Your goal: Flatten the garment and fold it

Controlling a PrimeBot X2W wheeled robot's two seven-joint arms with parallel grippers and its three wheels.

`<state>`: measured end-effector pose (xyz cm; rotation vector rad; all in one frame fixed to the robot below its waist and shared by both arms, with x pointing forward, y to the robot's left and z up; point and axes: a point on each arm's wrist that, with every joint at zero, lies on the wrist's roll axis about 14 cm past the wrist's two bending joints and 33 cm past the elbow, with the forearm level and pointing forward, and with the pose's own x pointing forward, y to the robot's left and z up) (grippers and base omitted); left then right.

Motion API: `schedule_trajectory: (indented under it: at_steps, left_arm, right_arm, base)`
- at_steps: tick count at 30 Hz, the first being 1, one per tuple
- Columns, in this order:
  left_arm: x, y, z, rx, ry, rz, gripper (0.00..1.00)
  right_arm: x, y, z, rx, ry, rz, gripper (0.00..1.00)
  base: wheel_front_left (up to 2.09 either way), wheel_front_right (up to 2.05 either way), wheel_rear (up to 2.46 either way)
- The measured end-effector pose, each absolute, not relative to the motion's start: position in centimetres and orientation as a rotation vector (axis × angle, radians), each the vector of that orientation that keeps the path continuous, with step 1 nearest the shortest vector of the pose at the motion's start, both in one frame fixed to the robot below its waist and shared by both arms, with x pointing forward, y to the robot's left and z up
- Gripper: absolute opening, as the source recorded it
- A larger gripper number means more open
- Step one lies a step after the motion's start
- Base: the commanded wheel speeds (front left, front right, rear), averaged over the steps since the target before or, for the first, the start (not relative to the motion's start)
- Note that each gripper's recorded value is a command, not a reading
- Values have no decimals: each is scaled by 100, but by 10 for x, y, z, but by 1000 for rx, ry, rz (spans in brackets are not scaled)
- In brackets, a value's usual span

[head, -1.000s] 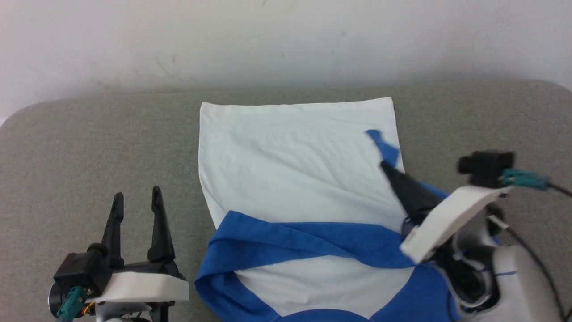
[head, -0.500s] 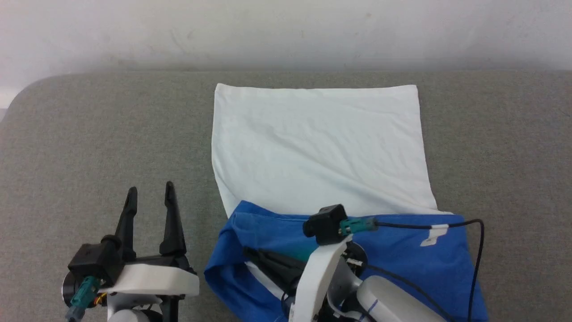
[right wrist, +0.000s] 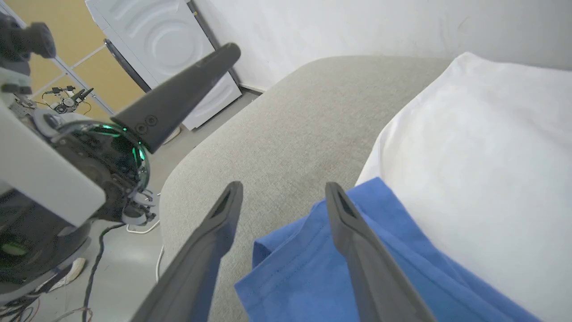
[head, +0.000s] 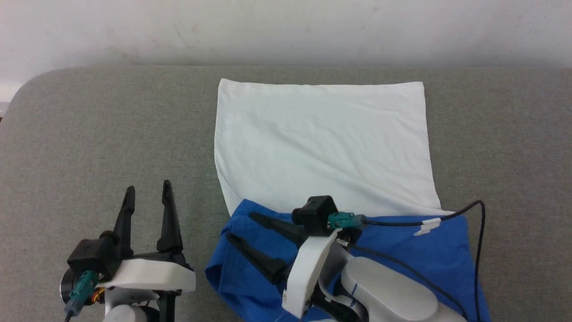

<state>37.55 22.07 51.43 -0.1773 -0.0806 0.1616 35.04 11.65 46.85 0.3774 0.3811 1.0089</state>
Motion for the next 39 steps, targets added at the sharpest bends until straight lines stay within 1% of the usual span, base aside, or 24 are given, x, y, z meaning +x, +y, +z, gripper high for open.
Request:
schedule_trajectory:
  at_steps: [2, 4, 7, 9, 12, 15, 19, 22, 28, 34, 39]
  left_arm:
    - [374, 223, 517, -173, -88, 161, 100]
    - [373, 225, 518, -165, -89, 166, 100]
    - [372, 225, 520, -156, -91, 162, 100]
    - [373, 225, 522, -149, -91, 158, 100]
    - [376, 224, 526, -138, -99, 147, 100]
    - [382, 224, 531, -124, -106, 136, 100]
    - [395, 222, 531, -110, -89, 111, 100]
    - [419, 218, 536, -115, -74, 70, 100]
    - [497, 202, 557, -108, -40, -62, 100]
    - [571, 190, 536, -59, 157, -160, 100]
    - [613, 185, 491, -25, 394, -185, 100]
  right_arm:
    - [365, 104, 482, 340, 281, 979, 100]
    - [386, 78, 495, 304, 188, 908, 100]
    - [420, 20, 511, 226, 73, 758, 100]
    - [433, -23, 517, 195, 25, 643, 100]
    - [439, -85, 521, 157, -9, 480, 100]
    - [435, -141, 528, 115, -23, 329, 100]
    - [424, -189, 537, 83, -27, 188, 100]
    - [419, -206, 544, 84, -31, 127, 100]
    - [425, -210, 549, 97, -35, 88, 100]
    - [438, -204, 529, 116, 9, 84, 100]
    - [446, -203, 505, 124, 65, 80, 100]
  base:
    - [0, 0, 0]
    - [0, 0, 0]
    - [0, 0, 0]
    - [0, 0, 0]
    - [0, 0, 0]
    - [0, 0, 0]
    - [0, 0, 0]
    - [0, 0, 0]
    - [0, 0, 0]
    - [0, 0, 0]
    - [0, 0, 0]
